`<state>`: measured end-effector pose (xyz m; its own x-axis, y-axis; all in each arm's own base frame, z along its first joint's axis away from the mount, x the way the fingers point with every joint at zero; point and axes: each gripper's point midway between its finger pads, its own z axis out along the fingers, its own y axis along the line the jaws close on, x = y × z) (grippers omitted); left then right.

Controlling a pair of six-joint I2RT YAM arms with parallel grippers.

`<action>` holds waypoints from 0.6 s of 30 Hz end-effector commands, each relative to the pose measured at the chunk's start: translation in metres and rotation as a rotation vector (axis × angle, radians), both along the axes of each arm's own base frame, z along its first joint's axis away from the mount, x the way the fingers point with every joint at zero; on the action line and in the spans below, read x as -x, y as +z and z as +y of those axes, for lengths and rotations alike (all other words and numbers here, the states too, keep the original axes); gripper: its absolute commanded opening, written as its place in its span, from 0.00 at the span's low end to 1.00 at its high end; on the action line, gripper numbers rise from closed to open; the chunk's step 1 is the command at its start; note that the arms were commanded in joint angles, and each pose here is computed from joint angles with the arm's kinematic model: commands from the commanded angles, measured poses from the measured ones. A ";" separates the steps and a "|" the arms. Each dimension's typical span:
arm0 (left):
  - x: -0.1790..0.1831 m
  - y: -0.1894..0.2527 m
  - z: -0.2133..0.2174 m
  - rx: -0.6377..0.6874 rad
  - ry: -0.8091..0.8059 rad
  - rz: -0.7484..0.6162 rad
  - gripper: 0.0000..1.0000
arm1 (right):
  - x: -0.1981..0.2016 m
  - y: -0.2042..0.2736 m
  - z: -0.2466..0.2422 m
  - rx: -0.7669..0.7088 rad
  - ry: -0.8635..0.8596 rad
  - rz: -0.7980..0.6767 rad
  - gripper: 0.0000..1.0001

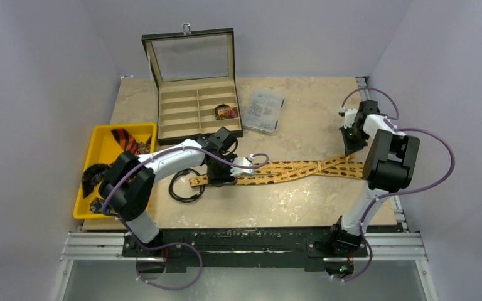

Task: Roll the ties
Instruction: Flatten out the tie at the center of the board.

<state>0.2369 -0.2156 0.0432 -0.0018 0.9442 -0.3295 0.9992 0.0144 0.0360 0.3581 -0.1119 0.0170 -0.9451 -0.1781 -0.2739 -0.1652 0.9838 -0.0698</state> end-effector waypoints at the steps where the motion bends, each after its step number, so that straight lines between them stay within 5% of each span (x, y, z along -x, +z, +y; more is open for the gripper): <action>1: -0.008 0.010 -0.011 0.048 0.000 -0.049 0.53 | 0.013 -0.007 -0.005 0.027 -0.011 0.040 0.00; 8: -0.003 -0.004 -0.002 -0.001 -0.047 -0.038 0.37 | 0.008 0.045 0.004 -0.007 0.029 -0.035 0.00; 15: -0.004 -0.016 0.005 -0.046 -0.058 -0.032 0.45 | 0.029 0.067 0.009 -0.003 0.061 -0.025 0.00; 18: -0.007 -0.021 0.005 -0.067 -0.055 -0.032 0.39 | 0.039 0.066 0.012 -0.006 0.064 -0.002 0.00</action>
